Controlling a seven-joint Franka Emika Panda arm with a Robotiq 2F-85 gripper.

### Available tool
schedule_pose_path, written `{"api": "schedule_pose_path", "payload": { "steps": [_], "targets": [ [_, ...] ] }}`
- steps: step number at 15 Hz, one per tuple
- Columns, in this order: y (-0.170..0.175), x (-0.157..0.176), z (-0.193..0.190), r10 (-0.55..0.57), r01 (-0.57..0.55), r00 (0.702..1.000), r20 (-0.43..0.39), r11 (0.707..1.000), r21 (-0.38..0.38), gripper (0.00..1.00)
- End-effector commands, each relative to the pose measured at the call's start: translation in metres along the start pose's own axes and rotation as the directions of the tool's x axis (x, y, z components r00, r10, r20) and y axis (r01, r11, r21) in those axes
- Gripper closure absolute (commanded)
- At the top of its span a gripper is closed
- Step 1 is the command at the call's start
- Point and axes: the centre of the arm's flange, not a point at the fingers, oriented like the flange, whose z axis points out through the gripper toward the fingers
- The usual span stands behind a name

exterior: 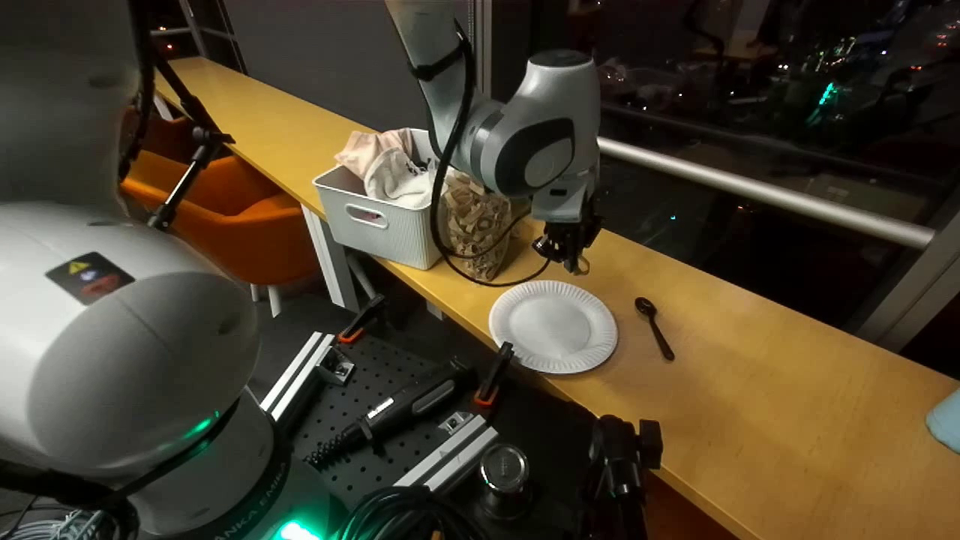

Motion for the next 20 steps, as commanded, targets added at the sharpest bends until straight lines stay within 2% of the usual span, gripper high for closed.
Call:
{"api": "schedule_pose_path", "payload": {
  "steps": [1, 3, 5, 8, 10, 13, 15, 17, 20],
  "targets": [
    [0.012, -0.012, -0.091, -0.089, 0.085, 0.996, 0.017, 0.987, 0.137, 0.99],
    [0.01, -0.022, -0.126, -0.186, 0.184, 0.982, -0.012, 0.958, 0.218, 0.99],
    [0.001, -0.031, -0.157, -0.29, 0.29, 0.956, -0.042, 0.918, 0.27, 0.99],
    [-0.01, -0.062, -0.192, -0.467, 0.472, 0.879, -0.095, 0.825, 0.313, 0.99],
    [-0.001, -0.093, -0.216, -0.567, 0.578, 0.813, -0.132, 0.76, 0.296, 0.99],
    [0.048, -0.149, -0.245, -0.686, 0.693, 0.719, -0.112, 0.695, 0.191, 0.99],
    [0.078, -0.169, -0.249, -0.723, 0.726, 0.687, -0.069, 0.681, 0.094, 0.99],
    [0.092, -0.18, -0.242, -0.742, 0.742, 0.67, -0.023, 0.67, 0.007, 0.99],
    [0.075, -0.171, -0.229, -0.723, 0.724, 0.689, 0.048, 0.686, -0.07, 0.99]
  ]
}}
